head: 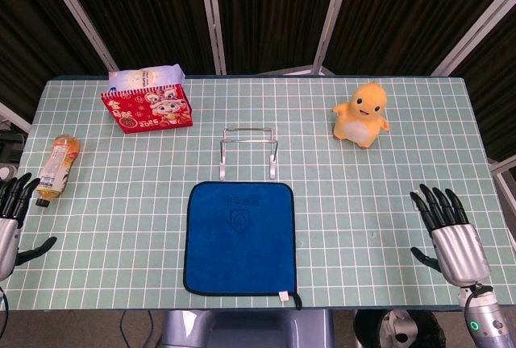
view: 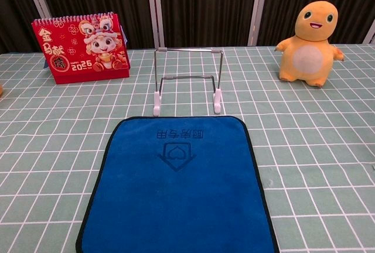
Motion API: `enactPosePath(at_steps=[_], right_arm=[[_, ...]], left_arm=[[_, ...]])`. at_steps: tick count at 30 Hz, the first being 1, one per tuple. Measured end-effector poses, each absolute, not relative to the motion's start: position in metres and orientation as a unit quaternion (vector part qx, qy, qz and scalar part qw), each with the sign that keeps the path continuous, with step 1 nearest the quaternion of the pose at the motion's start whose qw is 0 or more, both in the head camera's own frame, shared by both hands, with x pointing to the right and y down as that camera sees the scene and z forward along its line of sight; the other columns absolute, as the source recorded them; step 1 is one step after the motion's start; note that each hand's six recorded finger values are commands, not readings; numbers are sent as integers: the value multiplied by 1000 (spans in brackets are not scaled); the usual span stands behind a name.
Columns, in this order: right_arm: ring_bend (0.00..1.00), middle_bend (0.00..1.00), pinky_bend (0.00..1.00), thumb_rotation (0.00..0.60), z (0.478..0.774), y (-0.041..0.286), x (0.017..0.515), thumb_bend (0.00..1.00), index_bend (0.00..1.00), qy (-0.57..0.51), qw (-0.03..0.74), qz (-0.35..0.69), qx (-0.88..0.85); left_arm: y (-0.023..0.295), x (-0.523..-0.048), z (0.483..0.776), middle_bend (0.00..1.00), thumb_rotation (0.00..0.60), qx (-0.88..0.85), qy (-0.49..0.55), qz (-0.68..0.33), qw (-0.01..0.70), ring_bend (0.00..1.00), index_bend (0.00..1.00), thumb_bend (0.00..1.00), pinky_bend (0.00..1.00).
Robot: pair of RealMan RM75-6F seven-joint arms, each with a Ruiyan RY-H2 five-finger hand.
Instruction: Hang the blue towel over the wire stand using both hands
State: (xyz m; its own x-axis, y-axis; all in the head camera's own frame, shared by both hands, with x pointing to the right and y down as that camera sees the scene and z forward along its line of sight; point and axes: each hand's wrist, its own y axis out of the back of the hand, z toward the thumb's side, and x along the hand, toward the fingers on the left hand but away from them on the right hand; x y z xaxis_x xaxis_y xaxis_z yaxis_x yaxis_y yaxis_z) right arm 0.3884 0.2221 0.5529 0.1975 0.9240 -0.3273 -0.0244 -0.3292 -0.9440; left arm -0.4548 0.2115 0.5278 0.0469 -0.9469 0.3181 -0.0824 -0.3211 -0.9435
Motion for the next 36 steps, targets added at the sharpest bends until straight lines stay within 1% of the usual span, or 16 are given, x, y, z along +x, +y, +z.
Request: enactPosePath(at_steps=[8,11,16,19,21,24,27,30,36], right_arm=[[0,0,0,600,560,218,371,0,0,-347,453,504,-649],[0,0,0,600,566,212,356,0,0,-332,454,490,-666],[0,0,0,600,582,197,314,6,0,-286,456,456,-708],[0,0,0,600,594,187,280,83,0,-248,463,428,-736],[0,0,0,600,607,182,252,184,0,-216,469,406,-754],[0,0,0,600,628,178,212,286,0,-169,480,378,-774],[0,0,0,600,646,177,183,328,0,-137,494,360,-779],[0,0,0,600,662,181,167,350,14,-113,502,356,-780],[0,0,0,600,678,181,155,350,40,-91,523,347,-773]], left_arm=[[212,-456,526,0,600,-602,430,-542,398,0,0,0,0],[211,-455,527,0,600,-603,427,-543,399,0,0,0,0],[211,-456,532,0,600,-603,421,-549,397,0,0,0,0],[210,-457,533,0,600,-602,420,-551,397,0,0,0,0],[210,-457,534,0,600,-603,422,-549,396,0,0,0,0],[210,-456,536,0,600,-603,418,-551,397,0,0,0,0],[211,-457,540,0,600,-603,413,-557,394,0,0,0,0],[210,-458,543,0,600,-603,410,-560,393,0,0,0,0],[210,-457,546,0,600,-603,407,-563,393,0,0,0,0]])
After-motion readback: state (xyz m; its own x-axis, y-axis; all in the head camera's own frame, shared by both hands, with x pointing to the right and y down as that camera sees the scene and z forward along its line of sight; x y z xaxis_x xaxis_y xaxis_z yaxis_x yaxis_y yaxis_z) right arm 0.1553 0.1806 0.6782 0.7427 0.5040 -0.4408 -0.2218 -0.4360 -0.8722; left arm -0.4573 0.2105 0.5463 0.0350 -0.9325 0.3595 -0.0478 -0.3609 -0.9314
